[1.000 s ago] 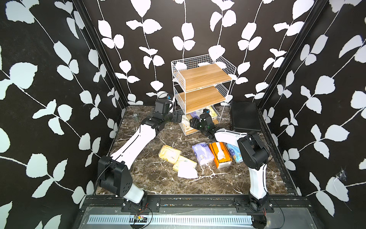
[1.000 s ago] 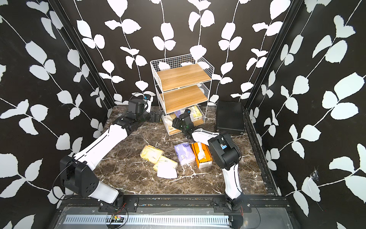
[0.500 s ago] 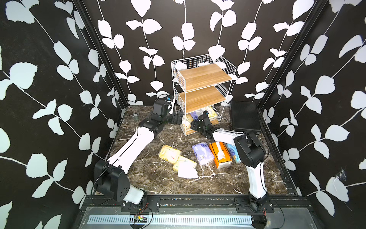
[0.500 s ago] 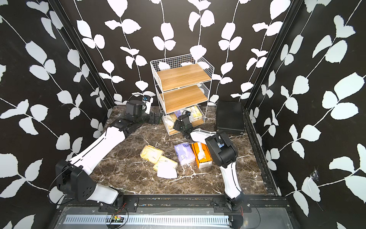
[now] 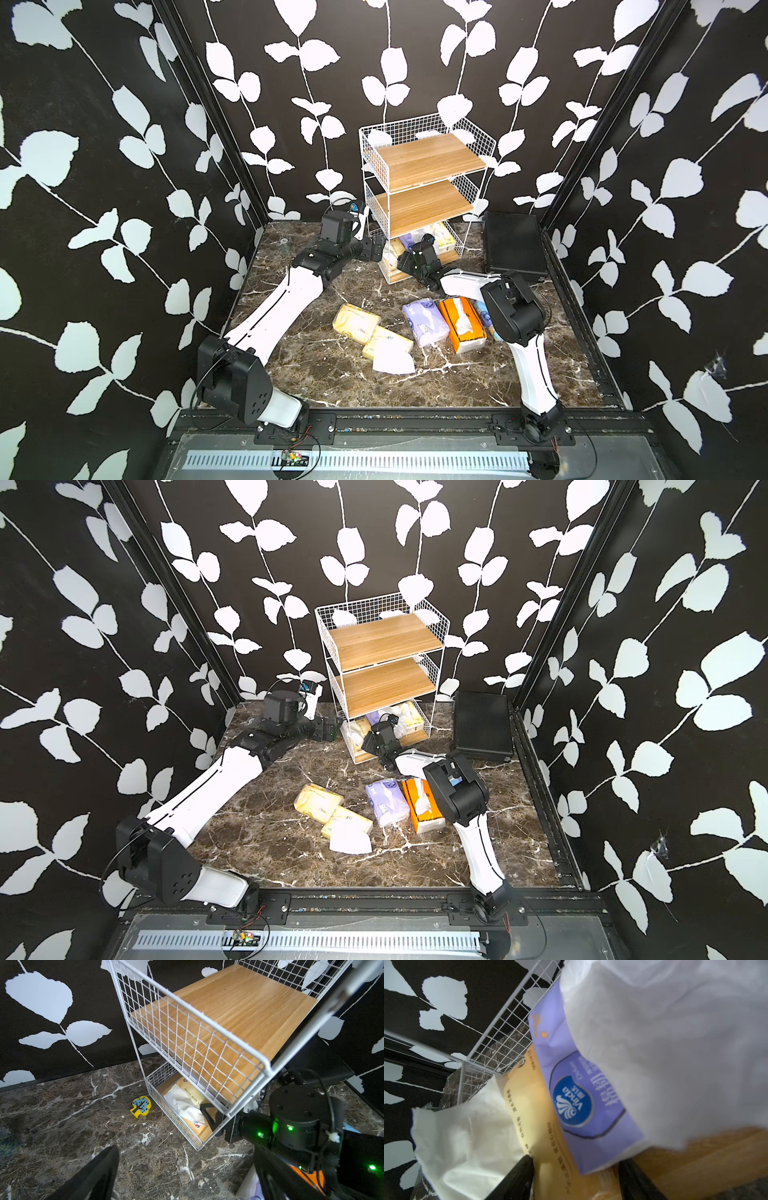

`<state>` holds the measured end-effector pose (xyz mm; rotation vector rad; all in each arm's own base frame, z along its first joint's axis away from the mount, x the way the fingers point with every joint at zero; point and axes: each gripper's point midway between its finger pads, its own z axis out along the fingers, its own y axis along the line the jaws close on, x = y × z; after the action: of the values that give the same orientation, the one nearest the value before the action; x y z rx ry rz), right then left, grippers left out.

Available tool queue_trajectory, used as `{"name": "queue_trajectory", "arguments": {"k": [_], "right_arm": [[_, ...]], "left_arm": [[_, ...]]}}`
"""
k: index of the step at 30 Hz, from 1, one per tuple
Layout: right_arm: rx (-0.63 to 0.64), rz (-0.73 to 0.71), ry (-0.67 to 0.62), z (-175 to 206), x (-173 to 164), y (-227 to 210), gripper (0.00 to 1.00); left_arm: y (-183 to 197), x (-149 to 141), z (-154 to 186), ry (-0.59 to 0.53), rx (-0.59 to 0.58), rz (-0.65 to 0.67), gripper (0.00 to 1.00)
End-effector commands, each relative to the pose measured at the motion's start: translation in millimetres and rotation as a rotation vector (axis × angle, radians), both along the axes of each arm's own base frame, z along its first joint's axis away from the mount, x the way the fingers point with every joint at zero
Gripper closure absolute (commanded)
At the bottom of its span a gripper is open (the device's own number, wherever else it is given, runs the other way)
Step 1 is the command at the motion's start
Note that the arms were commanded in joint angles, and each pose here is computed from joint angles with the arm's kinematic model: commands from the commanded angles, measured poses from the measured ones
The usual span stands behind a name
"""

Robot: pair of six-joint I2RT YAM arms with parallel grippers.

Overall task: Remove the tissue boxes from the shelf
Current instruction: Pick up a box of tissues from the shelf.

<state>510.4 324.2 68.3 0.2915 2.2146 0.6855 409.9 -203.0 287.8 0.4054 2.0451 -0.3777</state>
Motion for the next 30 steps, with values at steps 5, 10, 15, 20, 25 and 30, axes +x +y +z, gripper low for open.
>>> {"name": "queue_trajectory", "arguments": {"k": [5, 10, 15, 20, 25, 30], "right_arm": [[0.052, -0.003, -0.053, 18.0, 13.1, 7.8, 0.68], [0.053, 0.006, -0.055, 22.0, 8.4, 5.8, 0.89], [0.061, 0.034, -0.053, 29.1, -4.3, 1.4, 1.00], [0.086, 0.106, -0.032, 38.7, -28.4, 1.6, 1.00], [0.068, 0.150, -0.025, 46.0, -59.0, -11.6, 1.00], [0.044, 0.204, -0.022, 54.0, -80.5, -18.6, 1.00]], "left_arm": [[0.5, -8.4, 21.5, -0.063, -0.024, -0.025, 0.01], [0.4, -7.9, 17.8, -0.056, -0.020, -0.025, 0.01], [-3.9, -10.7, 17.3, -0.059, -0.023, -0.058, 0.01], [-16.1, -16.3, 20.7, -0.077, -0.074, -0.123, 0.01], [-22.2, -12.6, 26.4, -0.082, -0.158, -0.112, 0.01], [-29.2, 0.4, 24.0, -0.048, -0.198, -0.061, 0.01]]}}
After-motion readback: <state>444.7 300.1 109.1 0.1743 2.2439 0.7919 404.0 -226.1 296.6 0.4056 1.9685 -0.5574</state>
